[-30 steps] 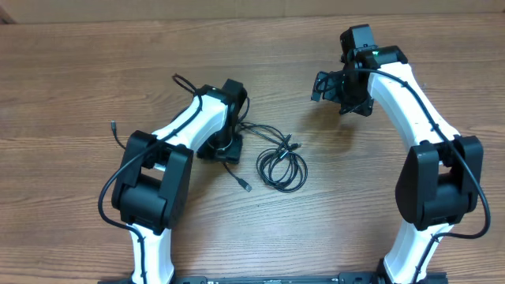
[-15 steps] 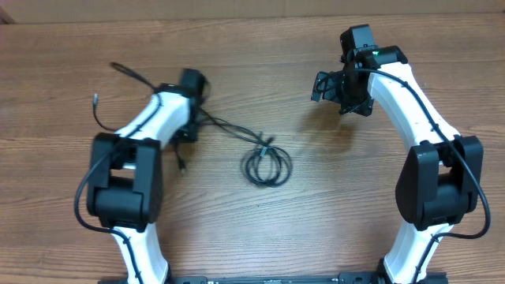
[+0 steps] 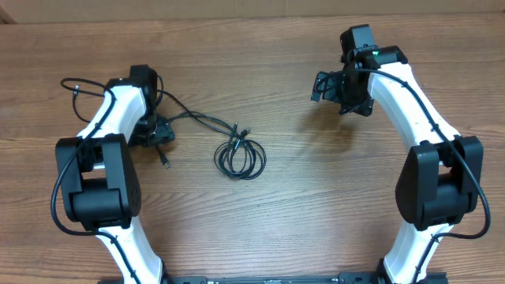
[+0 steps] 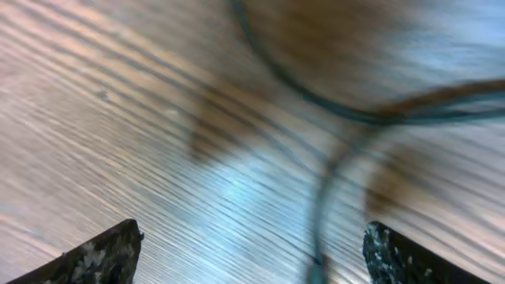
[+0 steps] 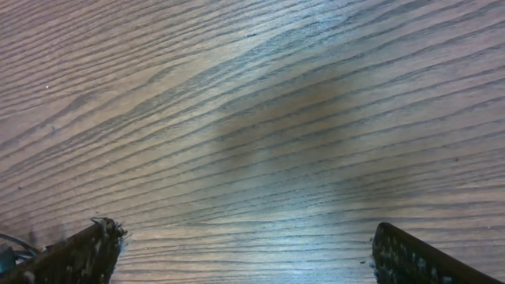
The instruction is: Untangle cables
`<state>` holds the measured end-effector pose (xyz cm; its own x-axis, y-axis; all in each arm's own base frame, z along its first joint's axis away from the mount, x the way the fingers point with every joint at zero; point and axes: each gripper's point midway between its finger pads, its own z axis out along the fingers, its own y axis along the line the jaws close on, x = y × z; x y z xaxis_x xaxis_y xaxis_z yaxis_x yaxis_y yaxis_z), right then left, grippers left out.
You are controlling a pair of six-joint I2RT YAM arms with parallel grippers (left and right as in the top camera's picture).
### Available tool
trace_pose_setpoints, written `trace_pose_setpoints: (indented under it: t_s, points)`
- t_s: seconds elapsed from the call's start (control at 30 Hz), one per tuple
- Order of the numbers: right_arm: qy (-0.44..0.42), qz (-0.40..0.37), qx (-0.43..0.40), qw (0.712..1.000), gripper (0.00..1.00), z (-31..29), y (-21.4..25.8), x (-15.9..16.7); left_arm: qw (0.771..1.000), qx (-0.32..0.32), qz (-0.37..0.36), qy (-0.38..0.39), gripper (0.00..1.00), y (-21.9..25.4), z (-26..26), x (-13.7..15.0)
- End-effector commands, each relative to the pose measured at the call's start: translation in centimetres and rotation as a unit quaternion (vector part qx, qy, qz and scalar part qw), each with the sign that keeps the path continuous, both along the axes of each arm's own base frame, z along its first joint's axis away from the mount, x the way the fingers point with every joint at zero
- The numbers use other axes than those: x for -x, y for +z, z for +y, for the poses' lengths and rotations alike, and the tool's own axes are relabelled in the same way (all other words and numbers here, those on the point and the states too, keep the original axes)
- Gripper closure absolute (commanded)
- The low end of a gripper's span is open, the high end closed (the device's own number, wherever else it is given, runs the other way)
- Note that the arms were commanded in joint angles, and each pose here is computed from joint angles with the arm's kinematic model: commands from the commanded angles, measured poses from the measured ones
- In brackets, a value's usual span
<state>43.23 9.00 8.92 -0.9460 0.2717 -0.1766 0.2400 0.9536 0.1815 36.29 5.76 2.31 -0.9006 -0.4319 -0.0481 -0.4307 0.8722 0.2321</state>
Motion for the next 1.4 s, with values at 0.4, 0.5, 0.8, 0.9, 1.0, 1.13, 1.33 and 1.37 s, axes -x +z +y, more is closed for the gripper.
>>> trace_pose_setpoints:
  t_s: [0.4,0.5,0.8,0.9,1.0,1.13,1.33,1.37]
  points:
    - [-0.006,-0.002,0.002,1.0,0.0,-0.3,0.1,0.0,0.976,0.143,-0.123,-0.108,0.08,2.9,-11.2,-6.0]
    - [-0.006,-0.002,0.002,1.0,0.0,-0.3,0.1,0.0,0.974,0.161,-0.112,-0.115,0.09,0.7,-12.5,-6.4]
    - [-0.006,-0.002,0.002,1.0,0.0,-0.3,0.1,0.0,0.956,0.234,-0.111,-0.138,0.06,-0.4,-15.3,-6.7]
    - [-0.007,-0.002,0.002,1.0,0.0,-0.3,0.1,0.0,0.956,0.235,-0.111,-0.139,0.02,-0.4,-15.3,-6.7]
    - [-0.007,-0.002,0.002,1.0,0.0,-0.3,0.1,0.0,0.956,0.234,-0.11,-0.14,0.02,-0.4,-15.4,-6.7]
    - [-0.007,-0.002,0.002,1.0,0.0,-0.3,0.1,0.0,0.956,0.234,-0.11,-0.14,0.0,-0.4,-15.4,-6.7]
    - [-0.007,-0.002,0.002,1.0,0.0,-0.3,0.1,0.0,0.956,0.232,-0.11,-0.14,0.0,-0.4,-15.4,-6.7]
    - [-0.007,-0.002,0.002,1.0,0.0,-0.3,0.1,0.0,0.957,0.231,-0.11,-0.14,0.0,-0.4,-15.3,-6.7]
